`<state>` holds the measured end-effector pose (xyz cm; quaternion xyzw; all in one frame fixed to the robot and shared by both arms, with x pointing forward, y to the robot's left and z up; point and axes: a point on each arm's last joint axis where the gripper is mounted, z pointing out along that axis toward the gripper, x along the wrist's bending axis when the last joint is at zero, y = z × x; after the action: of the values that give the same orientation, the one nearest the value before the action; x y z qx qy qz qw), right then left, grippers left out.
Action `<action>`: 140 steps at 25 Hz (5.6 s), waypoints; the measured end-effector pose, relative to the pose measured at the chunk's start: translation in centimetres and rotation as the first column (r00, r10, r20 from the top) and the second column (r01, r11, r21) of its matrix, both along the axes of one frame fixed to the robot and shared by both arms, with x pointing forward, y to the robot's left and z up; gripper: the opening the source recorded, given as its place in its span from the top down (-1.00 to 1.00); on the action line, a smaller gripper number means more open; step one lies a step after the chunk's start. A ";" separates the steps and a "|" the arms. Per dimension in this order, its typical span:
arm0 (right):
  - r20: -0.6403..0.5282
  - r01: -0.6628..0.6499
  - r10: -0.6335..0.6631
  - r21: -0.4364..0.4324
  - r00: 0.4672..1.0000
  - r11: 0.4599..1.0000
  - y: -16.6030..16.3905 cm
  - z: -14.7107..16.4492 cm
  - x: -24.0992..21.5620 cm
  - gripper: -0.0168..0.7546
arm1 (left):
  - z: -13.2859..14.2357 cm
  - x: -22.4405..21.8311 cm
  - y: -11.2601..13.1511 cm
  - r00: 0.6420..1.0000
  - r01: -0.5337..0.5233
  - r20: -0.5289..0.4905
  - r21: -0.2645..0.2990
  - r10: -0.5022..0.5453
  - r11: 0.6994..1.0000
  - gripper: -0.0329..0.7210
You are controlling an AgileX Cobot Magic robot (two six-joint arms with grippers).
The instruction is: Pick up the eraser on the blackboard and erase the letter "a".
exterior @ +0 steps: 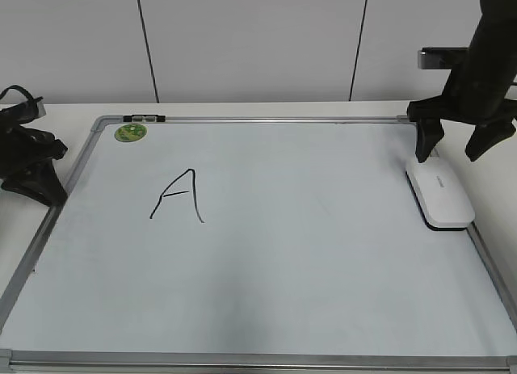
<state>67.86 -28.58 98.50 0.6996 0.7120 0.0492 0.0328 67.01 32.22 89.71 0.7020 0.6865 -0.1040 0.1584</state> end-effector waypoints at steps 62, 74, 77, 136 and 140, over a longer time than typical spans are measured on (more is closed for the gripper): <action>0.455 -0.064 0.037 0.045 0.890 0.997 -0.1 18.8 -27.2 -0.58 | 22.3 -32.5 -4.2 0.871 0.022 0.480 0.180 -0.107 0.984 -0.31; 0.447 -0.083 0.022 0.117 0.894 0.990 0.5 18.2 -28.1 -0.58 | 17.2 -38.9 -3.6 0.846 -0.062 0.530 0.211 -0.061 0.976 -0.31; 0.452 -0.086 0.021 0.125 0.892 0.988 0.5 17.4 -29.7 -0.58 | 16.5 -39.0 -3.6 0.852 -0.060 0.520 0.210 -0.060 0.976 -0.31; 0.609 -0.060 0.054 -0.009 0.792 0.998 -0.8 5.6 -41.2 -0.56 | 15.0 -38.8 -3.4 0.779 -0.093 0.623 0.213 -0.062 0.973 -0.31; 0.633 -0.060 0.053 -0.011 0.773 0.998 -0.8 5.6 -41.7 -0.56 | 15.2 -39.2 -3.4 0.761 -0.101 0.646 0.209 -0.060 0.973 -0.31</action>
<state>26.17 -29.42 104.14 0.6209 0.6801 0.2859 0.2649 27.79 28.86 104.86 0.7004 0.6044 0.2273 0.3041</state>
